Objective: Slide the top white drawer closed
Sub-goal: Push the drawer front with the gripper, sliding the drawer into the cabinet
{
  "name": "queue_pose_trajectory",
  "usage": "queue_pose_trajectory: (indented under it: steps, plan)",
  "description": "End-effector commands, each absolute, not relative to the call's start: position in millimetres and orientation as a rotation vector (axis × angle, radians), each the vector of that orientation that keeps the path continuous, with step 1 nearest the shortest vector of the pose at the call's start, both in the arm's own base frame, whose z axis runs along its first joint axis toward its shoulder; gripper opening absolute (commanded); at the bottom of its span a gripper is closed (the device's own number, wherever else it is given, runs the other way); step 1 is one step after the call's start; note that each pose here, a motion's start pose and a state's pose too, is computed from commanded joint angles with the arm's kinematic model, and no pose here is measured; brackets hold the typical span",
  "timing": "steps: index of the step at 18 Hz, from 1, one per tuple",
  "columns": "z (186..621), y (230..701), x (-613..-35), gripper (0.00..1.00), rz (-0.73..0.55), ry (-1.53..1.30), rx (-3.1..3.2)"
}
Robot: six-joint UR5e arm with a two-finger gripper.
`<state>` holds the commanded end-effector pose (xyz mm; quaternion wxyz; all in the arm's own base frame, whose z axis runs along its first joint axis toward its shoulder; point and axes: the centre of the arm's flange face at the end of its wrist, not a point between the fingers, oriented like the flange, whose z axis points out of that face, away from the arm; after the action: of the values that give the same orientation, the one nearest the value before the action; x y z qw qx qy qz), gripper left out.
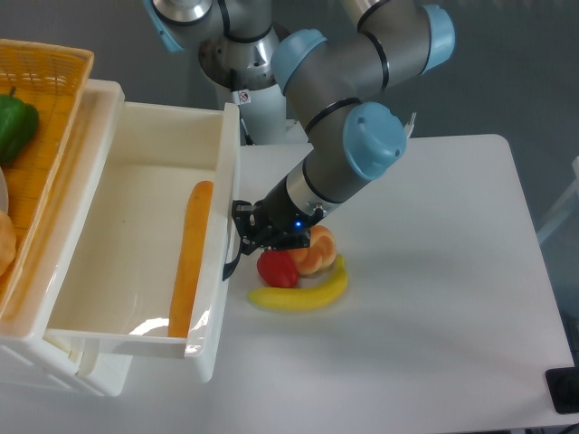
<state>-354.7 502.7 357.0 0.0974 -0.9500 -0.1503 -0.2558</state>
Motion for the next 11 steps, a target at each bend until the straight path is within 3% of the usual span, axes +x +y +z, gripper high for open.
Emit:
queue_pose_trajectory:
  steps: [11]
  plan:
    - [362.4, 514.1, -340.6, 0.0, -0.784, -0.465, -2.794]
